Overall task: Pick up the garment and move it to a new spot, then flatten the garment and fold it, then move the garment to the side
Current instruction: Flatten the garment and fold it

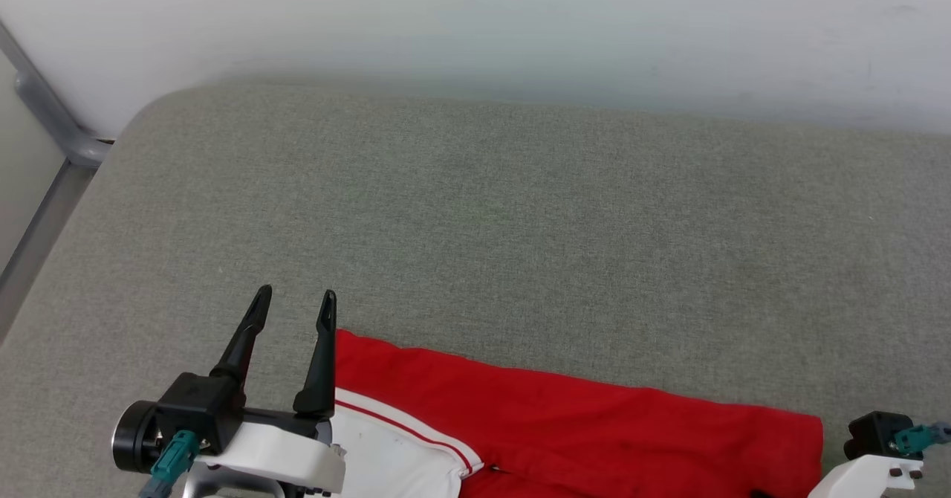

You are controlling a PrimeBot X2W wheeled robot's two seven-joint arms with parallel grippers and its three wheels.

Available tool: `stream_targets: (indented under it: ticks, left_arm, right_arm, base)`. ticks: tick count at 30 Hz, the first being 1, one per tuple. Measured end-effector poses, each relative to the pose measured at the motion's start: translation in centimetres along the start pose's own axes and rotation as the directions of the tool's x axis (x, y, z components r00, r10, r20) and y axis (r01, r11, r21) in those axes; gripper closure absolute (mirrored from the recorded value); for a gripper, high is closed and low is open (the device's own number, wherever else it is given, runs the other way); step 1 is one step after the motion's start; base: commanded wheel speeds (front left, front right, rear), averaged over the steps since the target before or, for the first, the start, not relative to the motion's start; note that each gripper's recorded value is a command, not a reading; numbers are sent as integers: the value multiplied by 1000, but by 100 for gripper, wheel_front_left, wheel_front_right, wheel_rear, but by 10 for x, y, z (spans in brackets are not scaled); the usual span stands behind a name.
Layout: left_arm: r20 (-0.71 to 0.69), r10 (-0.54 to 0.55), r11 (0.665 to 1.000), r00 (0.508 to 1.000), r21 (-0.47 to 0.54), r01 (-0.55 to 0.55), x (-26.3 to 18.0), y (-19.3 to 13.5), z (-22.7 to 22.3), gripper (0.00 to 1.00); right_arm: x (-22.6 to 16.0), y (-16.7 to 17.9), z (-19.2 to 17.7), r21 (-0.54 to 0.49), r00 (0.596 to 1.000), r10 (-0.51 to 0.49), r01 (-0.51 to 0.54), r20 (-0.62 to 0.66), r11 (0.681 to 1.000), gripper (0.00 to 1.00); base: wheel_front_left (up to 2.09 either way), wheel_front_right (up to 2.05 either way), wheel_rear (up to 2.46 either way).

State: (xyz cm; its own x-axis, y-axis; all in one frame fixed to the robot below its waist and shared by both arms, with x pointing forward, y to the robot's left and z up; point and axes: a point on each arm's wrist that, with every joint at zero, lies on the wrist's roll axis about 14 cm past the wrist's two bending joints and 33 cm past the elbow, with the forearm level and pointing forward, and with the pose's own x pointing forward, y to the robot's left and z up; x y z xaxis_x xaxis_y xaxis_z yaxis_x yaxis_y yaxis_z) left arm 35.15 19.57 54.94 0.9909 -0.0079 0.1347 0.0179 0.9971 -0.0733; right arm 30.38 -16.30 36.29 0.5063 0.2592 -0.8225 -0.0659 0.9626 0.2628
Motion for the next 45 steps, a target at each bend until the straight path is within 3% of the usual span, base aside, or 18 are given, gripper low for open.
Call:
stream_targets:
  ticks: [1, 15, 28, 31, 33, 38, 42, 45]
  left_arm:
    - [-1, -1, 1000, 1000, 1, 1, 0, -1, 0, 0]
    - [22, -48, 997, 999, 56, 47, 5, -6, 8, 0]
    - [2, -79, 995, 997, 66, 79, -1, -15, 7, 0]
    - [-3, -88, 994, 996, 73, 88, -1, -17, 7, 0]
    - [-3, -91, 993, 996, 74, 91, -1, -18, 8, 0]
    - [-7, -88, 993, 996, 75, 88, -4, -17, 8, 0]
    - [-5, -83, 994, 997, 72, 83, -7, -15, 9, 0]
    - [-3, -76, 995, 997, 70, 77, -8, -14, 10, 0]
  right_arm:
    - [1, 0, -1, 1, 1000, 1, -1, -3, 1000, 100]
    - [-18, -3, 32, 1, 990, 8, -8, 138, 1000, 100]
    - [-69, -96, 31, 192, 956, -229, 194, 181, 962, 100]
    - [-69, -87, 28, 256, 969, -180, 133, 168, 957, 100]
    - [-63, -64, 28, 312, 983, -76, 21, 167, 950, 100]
    - [-63, 2, 43, 385, 949, 240, -304, 206, 871, 100]
    - [-66, 44, 47, 422, 858, 460, -513, 228, 748, 100]
    - [-63, 75, 50, 436, 785, 573, -612, 234, 660, 100]
  base:
    - [0, 0, 0]
    - [0, 0, 0]
    - [0, 0, 0]
    - [0, 0, 0]
    - [0, 0, 0]
    - [0, 0, 0]
    - [0, 0, 0]
    - [0, 0, 0]
